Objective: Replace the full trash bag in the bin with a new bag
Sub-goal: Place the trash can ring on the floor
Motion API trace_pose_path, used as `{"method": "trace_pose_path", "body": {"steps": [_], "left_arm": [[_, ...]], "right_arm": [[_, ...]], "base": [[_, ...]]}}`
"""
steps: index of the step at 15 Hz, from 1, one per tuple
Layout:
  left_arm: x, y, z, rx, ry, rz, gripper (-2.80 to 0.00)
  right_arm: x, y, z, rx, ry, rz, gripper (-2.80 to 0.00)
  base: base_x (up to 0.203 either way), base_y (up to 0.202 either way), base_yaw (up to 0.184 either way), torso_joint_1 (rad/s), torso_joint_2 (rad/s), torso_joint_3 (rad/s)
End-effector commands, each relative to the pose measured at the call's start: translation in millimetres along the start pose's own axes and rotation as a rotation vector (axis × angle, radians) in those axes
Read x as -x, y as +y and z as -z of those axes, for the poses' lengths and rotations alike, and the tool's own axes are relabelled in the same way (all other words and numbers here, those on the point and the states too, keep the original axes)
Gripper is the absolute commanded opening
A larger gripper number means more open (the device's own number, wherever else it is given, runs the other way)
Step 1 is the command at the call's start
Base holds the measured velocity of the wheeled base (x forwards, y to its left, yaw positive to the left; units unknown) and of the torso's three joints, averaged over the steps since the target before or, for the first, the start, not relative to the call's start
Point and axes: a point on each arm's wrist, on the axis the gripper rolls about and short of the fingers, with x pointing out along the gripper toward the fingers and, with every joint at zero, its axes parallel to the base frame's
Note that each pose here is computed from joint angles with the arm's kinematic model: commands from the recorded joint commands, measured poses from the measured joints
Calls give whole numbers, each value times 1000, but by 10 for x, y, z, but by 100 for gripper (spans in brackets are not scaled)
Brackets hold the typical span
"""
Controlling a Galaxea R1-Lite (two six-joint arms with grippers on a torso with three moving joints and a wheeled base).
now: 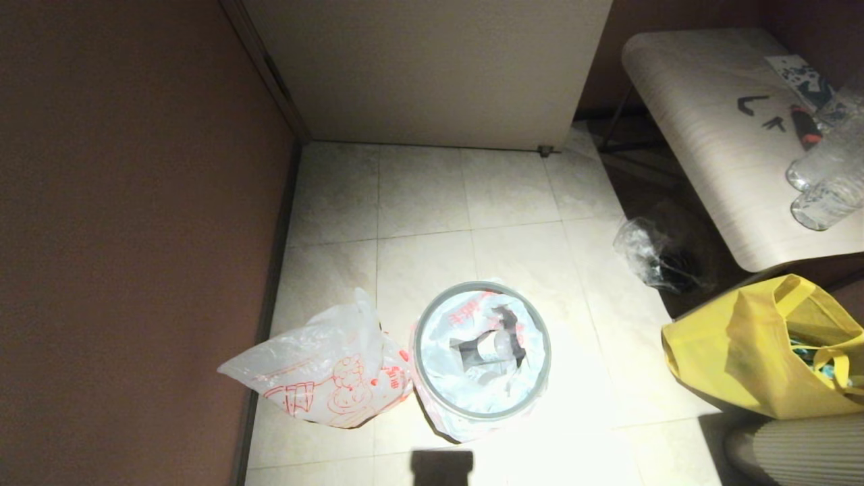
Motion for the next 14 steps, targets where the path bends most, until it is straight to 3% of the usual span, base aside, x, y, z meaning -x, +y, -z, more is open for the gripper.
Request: {"method": "trace_pose_path", "body": {"steps": [1,14], "left_arm": [[-3,-1,8,0,3,-1,-280],[-2,0,7,0,2,0,-280]], "right_arm": [[-1,0,0,0,1,-1,-280],[-1,0,0,0,1,-1,-280]], "base": [[0,0,0,0,0,0],[0,0,0,0,0,0]]}}
